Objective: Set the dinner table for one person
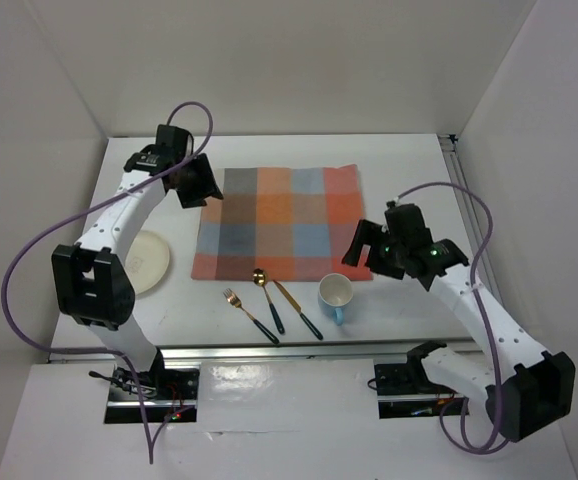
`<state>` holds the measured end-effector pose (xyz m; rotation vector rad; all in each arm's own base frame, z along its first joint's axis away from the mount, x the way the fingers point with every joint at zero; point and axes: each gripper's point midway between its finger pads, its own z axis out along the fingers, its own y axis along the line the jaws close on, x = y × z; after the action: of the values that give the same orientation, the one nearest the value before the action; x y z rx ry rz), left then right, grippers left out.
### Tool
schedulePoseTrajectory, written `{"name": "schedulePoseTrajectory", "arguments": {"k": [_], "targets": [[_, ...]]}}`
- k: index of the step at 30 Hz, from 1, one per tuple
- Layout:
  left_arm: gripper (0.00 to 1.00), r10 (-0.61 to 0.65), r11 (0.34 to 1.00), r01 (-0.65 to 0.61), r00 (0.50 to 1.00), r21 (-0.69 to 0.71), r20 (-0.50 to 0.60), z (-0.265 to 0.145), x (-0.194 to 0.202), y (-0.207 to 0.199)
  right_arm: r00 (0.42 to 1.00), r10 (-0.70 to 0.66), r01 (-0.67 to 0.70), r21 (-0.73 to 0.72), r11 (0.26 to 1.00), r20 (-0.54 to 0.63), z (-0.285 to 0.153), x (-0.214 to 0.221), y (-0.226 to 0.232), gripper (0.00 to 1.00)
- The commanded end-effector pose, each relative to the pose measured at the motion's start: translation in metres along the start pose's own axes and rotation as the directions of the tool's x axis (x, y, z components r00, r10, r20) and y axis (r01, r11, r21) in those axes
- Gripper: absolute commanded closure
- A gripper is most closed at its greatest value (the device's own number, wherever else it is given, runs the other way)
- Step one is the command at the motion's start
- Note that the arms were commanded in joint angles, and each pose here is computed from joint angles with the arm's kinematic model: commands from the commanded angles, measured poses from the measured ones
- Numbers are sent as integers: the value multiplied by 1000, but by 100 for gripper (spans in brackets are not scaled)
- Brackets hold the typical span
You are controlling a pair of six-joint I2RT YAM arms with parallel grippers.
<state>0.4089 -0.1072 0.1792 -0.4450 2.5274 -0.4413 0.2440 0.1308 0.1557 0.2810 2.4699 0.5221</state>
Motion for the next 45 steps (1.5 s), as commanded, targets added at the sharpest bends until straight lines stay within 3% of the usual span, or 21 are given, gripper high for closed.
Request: {"name": "schedulePoseTrajectory", "arguments": {"k": [1, 7, 10, 15, 18, 21, 22, 28, 30, 31, 33, 35, 36, 37, 39, 40, 41, 45], "targets": [[38, 36, 999, -38, 998, 39, 42, -26, -9, -14, 986, 66, -68, -8, 998, -155, -6, 55, 1, 6], [38, 62, 995, -65, 997, 73, 42, -31, -6, -25, 982, 54, -51, 21, 999, -182, 7, 69, 1, 11], [38, 61, 996, -64, 998, 68, 34, -33, -2, -23, 979, 47, -40, 40, 998, -196, 22, 73, 1, 27], [39, 69, 996, -71, 997, 62, 24, -32, 3, -20, 977, 32, -11, 99, 995, -209, 34, 80, -5, 39], [39, 69, 996, -71, 997, 62, 24, -32, 3, -20, 980, 31, -6, 127, 992, -197, 38, 79, -12, 57], [39, 70, 995, -72, 997, 67, 32, -34, 0, -22, 985, 43, -10, 196, 981, -165, 31, 70, -20, 97], [39, 71, 995, -73, 997, 69, 36, -37, -2, -23, 990, 40, -13, 191, 982, -135, 25, 57, -12, 100], [39, 83, 992, -90, 994, 87, 72, -49, -9, -29, 999, -8, -6, 291, 957, 48, -10, -29, 15, 100], [39, 84, 991, -90, 994, 95, 69, -51, -7, -30, 998, -49, 35, 366, 930, 29, 7, -47, 13, 100], [39, 84, 991, -90, 994, 95, 69, -51, -7, -30, 996, -52, 21, 366, 930, 76, 6, -75, 20, 100], [40, 72, 995, -77, 995, 66, 76, -55, -5, -23, 994, -97, 69, 392, 917, 53, 37, -98, 22, 100], [40, 71, 996, -76, 993, 47, 95, -59, -6, -19, 988, -96, 48, 350, 936, 122, 48, -144, 34, 100], [40, 62, 997, -66, 993, 37, 97, -64, -3, -16, 989, -112, 74, 342, 937, 94, 72, -153, 35, 100], [39, 52, 998, -55, 995, 32, 86, -63, 3, -13, 982, -103, 47, 326, 944, 156, 70, -185, 41, 100], [35, 35, 998, -39, 996, 52, 78, -65, 9, -11, 986, -104, 55, 338, 940, 129, 103, -200, 36, 100], [35, 35, 997, -39, 997, 61, 71, -66, 15, -9, 978, -90, 25, 320, 947, 189, 100, -229, 42, 100], [35, 36, 997, -41, 997, 70, 69, -65, 18, -9, 984, -92, 34, 348, 937, 151, 125, -228, 31, 100], [29, 18, 999, -16, 999, -37, 41, -58, 33, 21, 982, -84, 24, 326, 945, 172, 153, -259, 28, 100]]}}
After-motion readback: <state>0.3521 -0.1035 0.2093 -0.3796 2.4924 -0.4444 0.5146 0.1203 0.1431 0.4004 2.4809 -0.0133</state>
